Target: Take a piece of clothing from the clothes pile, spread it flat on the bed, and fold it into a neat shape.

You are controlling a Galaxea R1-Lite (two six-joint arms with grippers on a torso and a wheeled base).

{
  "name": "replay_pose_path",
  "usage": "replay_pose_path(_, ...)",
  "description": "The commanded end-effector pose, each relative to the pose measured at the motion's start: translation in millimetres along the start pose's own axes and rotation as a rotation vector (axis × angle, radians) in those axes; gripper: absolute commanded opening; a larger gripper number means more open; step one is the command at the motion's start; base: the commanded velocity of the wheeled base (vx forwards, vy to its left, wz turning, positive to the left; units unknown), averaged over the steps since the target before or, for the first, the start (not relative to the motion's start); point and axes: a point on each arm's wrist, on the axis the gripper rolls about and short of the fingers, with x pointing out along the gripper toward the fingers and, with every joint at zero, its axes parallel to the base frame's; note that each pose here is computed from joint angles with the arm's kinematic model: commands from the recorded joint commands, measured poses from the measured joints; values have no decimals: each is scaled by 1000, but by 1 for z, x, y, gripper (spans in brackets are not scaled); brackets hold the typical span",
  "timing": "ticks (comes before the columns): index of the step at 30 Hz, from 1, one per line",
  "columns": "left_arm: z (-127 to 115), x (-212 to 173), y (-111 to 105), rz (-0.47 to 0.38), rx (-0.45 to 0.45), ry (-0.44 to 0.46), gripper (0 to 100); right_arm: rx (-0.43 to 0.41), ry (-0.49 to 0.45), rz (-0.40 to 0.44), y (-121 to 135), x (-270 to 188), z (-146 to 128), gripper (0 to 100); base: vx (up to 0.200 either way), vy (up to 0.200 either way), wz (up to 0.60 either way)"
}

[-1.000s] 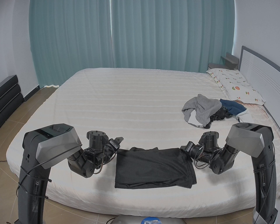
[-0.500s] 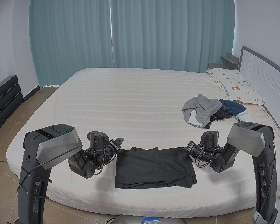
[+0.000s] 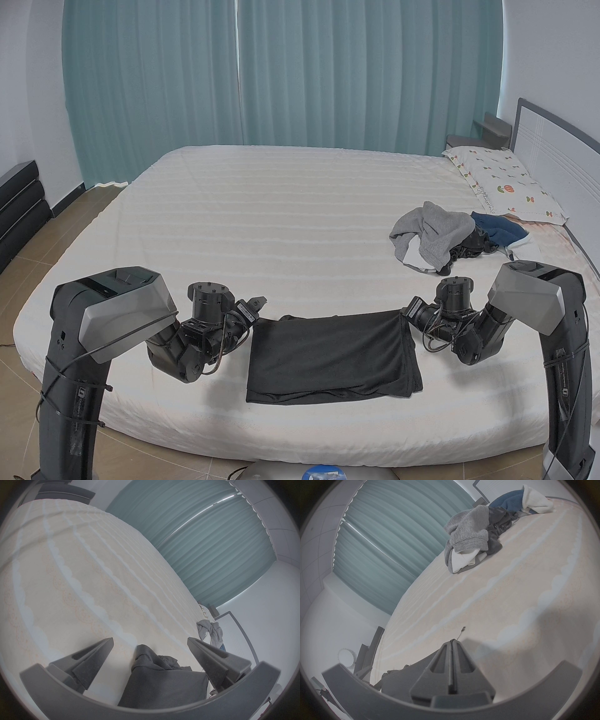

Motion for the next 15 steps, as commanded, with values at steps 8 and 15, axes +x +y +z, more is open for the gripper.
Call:
replay_pose_path(8, -1, 2, -1, -13, 23, 9, 100, 3, -3, 5, -2, 1, -1, 0, 0, 0, 0)
replay_pose_path(15, -11, 3, -5, -26, 74, 35, 100, 6, -2, 4, -2, 1, -2, 0, 0, 0, 0)
